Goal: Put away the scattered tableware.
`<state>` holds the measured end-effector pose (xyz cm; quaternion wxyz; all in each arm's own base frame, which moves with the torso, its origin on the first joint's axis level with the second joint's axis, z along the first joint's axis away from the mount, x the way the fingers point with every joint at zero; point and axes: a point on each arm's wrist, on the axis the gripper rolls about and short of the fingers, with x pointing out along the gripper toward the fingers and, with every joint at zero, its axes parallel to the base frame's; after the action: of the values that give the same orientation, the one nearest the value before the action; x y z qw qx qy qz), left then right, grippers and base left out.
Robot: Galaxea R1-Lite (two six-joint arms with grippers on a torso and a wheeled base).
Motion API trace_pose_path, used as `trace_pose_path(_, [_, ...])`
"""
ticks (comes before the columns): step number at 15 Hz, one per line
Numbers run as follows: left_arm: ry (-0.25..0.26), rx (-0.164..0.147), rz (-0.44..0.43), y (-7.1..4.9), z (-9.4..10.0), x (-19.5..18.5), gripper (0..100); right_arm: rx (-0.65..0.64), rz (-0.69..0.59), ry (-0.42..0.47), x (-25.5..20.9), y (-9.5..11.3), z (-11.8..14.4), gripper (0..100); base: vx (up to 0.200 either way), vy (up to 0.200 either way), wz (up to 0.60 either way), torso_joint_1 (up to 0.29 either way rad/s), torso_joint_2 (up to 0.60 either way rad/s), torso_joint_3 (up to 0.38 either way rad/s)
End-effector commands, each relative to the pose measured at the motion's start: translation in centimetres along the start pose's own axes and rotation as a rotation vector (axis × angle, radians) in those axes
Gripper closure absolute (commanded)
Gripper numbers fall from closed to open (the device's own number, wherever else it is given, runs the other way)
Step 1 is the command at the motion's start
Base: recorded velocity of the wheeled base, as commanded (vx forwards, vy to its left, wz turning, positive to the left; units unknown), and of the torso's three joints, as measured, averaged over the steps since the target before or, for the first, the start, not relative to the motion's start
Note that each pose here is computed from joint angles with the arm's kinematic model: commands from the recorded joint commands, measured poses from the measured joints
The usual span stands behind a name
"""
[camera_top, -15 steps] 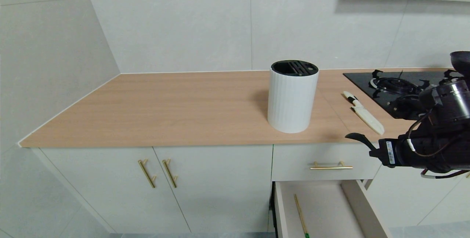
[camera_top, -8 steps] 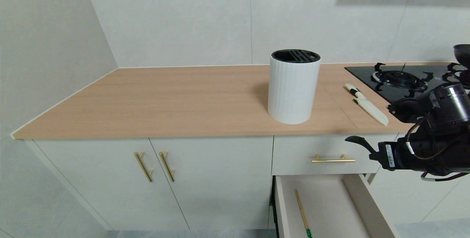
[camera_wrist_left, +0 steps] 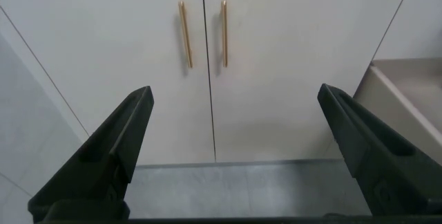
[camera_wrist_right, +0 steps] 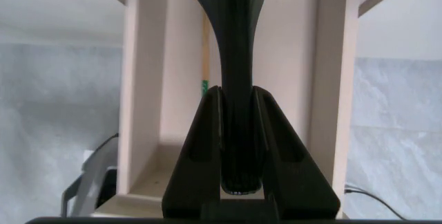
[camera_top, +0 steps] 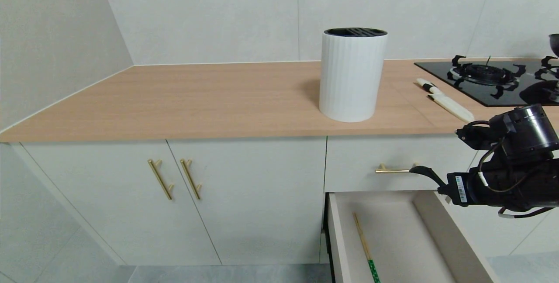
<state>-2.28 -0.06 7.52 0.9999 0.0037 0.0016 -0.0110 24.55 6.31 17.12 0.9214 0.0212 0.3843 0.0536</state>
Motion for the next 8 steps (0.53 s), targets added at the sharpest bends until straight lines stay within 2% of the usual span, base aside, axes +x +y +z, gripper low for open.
trace_pose_path(1, [0.000, 0.000, -0.001, 0.00, 0.00, 0.00, 0, -0.005, -0.001, 0.010, 0.24, 0.00, -0.12, 100, 0.000, 0.000, 0.00, -0.173, 0.47, 0.295])
trace_pose_path(8, [0.000, 0.000, 0.000, 0.00, 0.00, 0.00, 0, -0.007, -0.003, 0.022, 0.47, -0.02, -0.33, 100, 0.000, 0.000, 0.00, -0.140, 0.46, 0.314])
